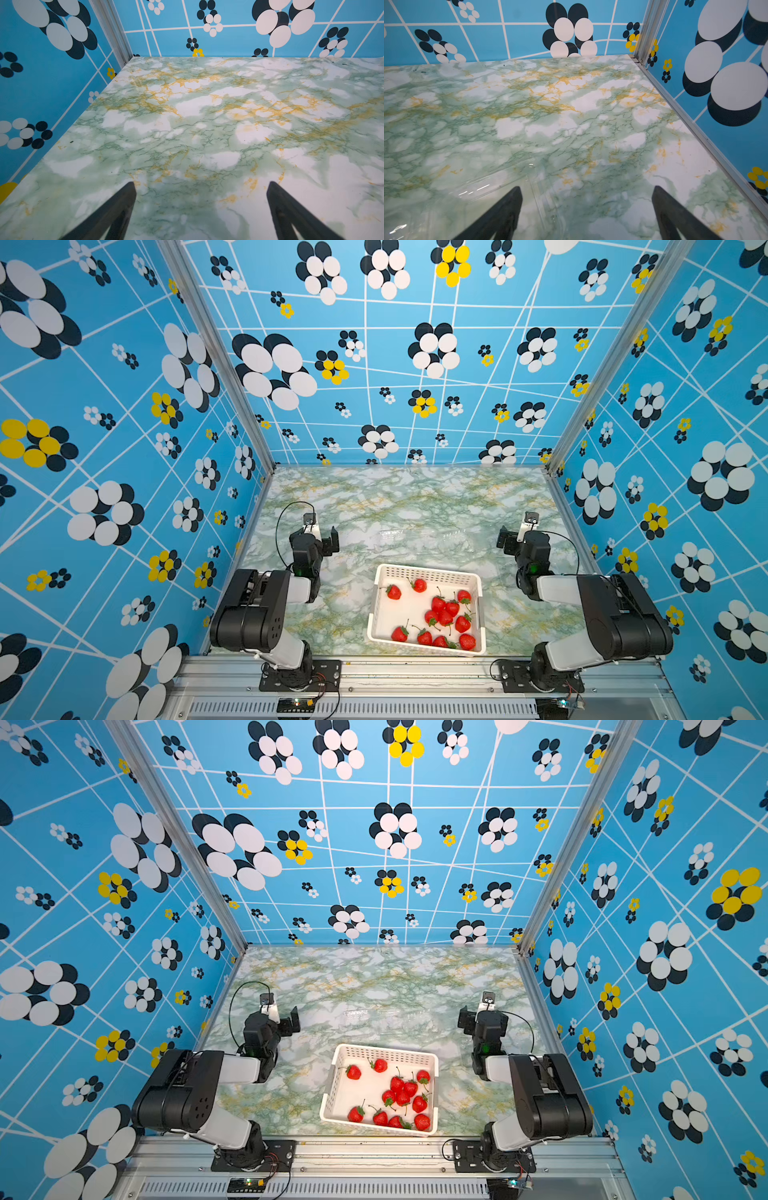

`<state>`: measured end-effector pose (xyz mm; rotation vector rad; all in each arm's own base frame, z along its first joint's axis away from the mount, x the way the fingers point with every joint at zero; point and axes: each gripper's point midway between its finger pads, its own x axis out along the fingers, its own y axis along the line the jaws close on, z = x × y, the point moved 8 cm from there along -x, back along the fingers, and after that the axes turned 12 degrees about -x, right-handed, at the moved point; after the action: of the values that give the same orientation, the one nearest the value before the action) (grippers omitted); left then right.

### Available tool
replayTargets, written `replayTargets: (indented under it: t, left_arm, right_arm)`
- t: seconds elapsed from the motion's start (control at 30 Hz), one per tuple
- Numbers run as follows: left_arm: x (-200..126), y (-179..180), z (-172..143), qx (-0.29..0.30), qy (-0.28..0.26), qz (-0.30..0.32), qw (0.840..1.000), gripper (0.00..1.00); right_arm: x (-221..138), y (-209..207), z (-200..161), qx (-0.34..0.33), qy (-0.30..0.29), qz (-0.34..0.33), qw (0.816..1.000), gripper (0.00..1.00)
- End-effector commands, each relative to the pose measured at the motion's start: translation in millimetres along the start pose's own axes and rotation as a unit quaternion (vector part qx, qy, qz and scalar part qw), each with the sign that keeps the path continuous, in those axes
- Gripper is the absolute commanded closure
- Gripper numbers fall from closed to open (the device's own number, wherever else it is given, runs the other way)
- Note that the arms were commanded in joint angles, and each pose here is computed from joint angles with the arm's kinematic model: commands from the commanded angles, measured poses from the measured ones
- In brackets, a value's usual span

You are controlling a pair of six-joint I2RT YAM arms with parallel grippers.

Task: Pack strawberries into containers
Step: Pick up the basket from the center of the board.

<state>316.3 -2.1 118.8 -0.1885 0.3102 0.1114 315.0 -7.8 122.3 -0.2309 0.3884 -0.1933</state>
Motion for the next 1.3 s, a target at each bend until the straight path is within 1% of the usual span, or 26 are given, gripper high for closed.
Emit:
replayTargets:
  t: [0.0,1.27]
  left_arm:
    - [3.4,-1.2,4.9,-0.002,-0.003,-0.006,1.000,0.01]
    - [3.3,-1.0,4.7,-0.002,-0.003,-0.006,1.000,0.01]
  right_arm:
    - [3.2,-1.1,0.9,-0.002,0.006,0.000,1.000,0.01]
    - [3.4,-1.2,1.5,-0.002,0.006,0.000,1.000,0.01]
